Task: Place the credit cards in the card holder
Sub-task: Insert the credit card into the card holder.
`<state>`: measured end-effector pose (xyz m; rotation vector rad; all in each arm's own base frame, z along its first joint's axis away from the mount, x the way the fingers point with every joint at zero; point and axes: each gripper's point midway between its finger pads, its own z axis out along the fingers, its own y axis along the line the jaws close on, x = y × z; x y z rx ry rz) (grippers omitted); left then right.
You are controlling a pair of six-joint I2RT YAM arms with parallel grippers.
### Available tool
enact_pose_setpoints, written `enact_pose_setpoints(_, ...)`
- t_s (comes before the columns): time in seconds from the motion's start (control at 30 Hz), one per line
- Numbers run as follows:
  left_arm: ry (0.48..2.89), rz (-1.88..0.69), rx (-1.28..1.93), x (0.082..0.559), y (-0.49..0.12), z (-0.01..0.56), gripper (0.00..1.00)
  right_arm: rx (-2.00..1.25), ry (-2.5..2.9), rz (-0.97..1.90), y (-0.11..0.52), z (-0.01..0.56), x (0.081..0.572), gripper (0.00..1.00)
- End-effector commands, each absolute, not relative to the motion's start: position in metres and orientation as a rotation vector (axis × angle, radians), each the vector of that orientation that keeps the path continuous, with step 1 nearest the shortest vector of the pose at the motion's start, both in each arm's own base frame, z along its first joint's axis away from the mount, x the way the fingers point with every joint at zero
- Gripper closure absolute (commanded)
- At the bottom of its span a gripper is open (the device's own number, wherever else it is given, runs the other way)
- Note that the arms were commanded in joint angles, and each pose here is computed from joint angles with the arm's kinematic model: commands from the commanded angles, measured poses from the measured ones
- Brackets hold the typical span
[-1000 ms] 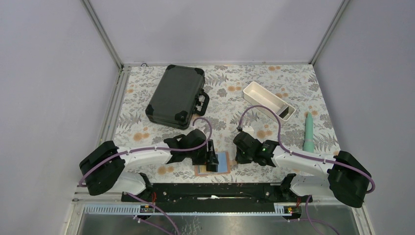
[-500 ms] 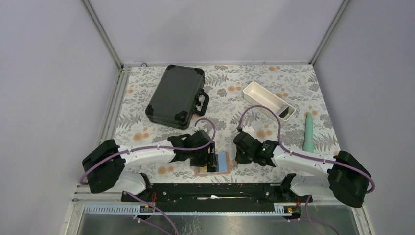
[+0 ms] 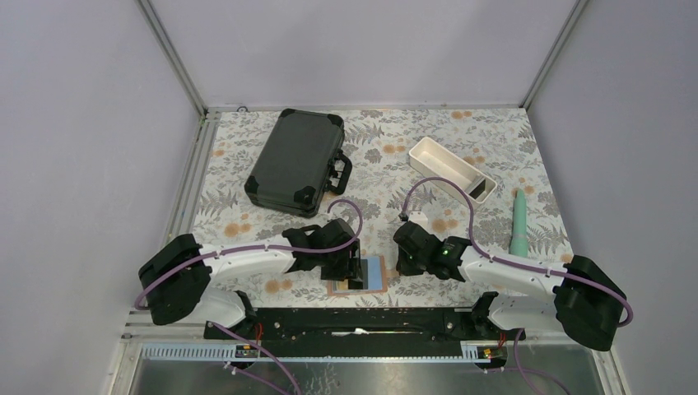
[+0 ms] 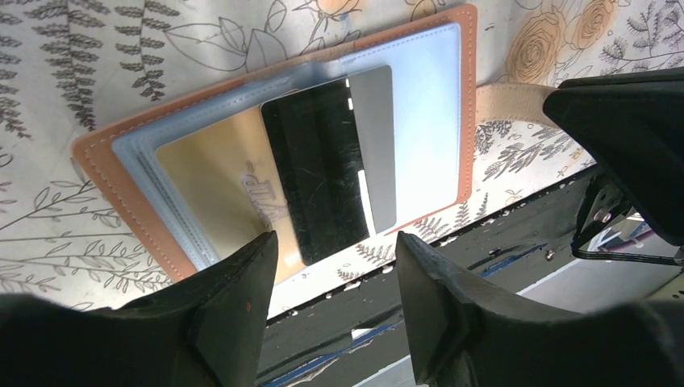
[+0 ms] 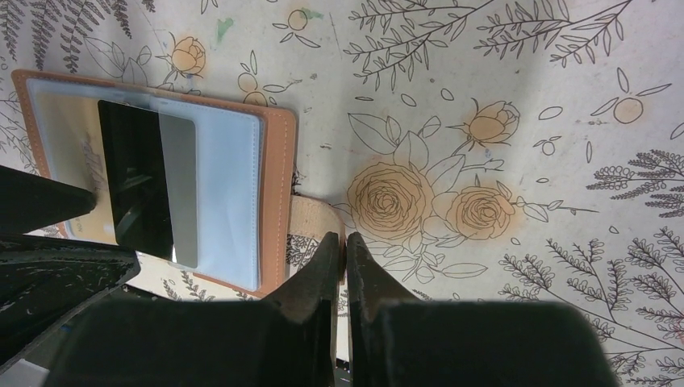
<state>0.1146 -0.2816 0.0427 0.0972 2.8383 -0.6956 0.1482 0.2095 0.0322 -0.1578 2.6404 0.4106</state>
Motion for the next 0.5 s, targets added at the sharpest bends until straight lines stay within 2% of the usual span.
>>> enact_pose_setpoints(0.0,2.819,-0.764,0.095,0.117,-0.295,0.044,0.43,-0.159,2.615,0.409,0.208,0.035,0.149,1.00)
enact_pose_setpoints(0.47,2.803,-0.849,0.080,0.118,-0.313,0.041,0.44,-0.159,2.620,0.415,0.208,0.034,0.148,1.00)
